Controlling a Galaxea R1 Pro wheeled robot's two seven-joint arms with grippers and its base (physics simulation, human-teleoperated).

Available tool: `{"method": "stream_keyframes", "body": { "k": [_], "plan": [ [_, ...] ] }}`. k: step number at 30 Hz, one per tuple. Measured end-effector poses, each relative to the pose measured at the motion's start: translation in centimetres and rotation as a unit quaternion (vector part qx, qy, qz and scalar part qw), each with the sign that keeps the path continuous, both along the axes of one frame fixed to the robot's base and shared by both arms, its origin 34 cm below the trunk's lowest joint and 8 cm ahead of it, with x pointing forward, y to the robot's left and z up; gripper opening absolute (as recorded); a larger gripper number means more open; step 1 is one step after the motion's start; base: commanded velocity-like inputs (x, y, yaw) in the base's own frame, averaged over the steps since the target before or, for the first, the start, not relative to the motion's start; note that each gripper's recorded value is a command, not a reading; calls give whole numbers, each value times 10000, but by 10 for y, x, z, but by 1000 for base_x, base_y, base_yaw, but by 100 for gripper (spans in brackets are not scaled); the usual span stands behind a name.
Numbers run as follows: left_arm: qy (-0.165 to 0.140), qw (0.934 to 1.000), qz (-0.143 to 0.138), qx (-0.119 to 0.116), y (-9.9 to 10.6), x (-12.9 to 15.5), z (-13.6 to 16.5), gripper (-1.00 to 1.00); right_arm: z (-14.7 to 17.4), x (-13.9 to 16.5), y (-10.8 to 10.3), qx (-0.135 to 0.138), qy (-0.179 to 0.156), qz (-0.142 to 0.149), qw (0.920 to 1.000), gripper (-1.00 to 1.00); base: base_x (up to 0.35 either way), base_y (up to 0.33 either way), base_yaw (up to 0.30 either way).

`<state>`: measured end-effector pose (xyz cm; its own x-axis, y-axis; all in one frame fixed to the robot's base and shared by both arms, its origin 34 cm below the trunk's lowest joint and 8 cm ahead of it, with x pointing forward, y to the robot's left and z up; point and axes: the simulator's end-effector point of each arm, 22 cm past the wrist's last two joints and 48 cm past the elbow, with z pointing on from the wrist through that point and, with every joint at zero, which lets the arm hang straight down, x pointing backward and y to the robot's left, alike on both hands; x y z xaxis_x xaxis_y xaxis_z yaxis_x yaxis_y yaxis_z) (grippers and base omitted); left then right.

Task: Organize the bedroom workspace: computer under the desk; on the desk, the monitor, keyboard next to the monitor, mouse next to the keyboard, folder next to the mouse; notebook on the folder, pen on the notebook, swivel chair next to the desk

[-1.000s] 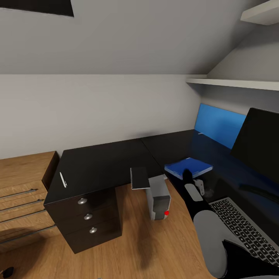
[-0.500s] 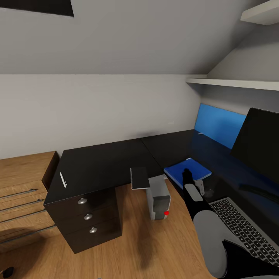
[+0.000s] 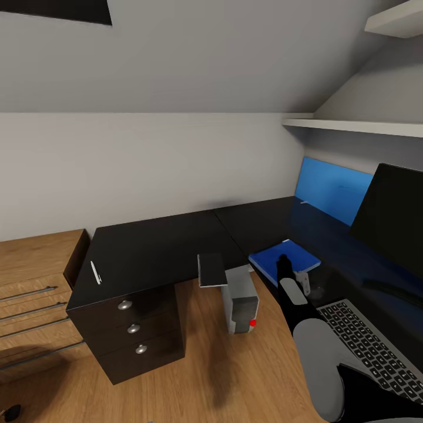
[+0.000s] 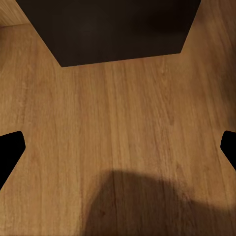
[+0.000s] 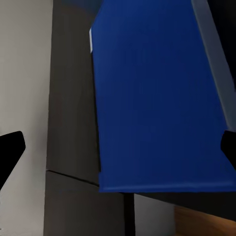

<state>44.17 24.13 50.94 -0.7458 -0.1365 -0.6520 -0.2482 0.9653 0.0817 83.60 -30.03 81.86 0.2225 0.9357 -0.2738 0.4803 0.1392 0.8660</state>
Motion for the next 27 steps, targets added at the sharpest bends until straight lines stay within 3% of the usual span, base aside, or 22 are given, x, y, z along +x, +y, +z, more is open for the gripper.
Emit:
{"method": "stream_keyframes", "body": {
  "k": [8,16,20,27],
  "plan": [
    [0,10000,2,4,1,0,0,100,9,4,0,-63,-213,47,9997,100,0,0,0],
    [5,10000,-1,0,0,0,0,100,41,8,-10,-231,-816,9,9964,100,0,0,0],
    [7,10000,-1,0,0,0,0,100,53,0,-16,-395,-1112,12,9930,100,0,0,0],
    [13,10000,-5,-2,0,0,0,100,78,-11,1,-797,-1533,336,9844,100,0,0,0]
  ]
}}
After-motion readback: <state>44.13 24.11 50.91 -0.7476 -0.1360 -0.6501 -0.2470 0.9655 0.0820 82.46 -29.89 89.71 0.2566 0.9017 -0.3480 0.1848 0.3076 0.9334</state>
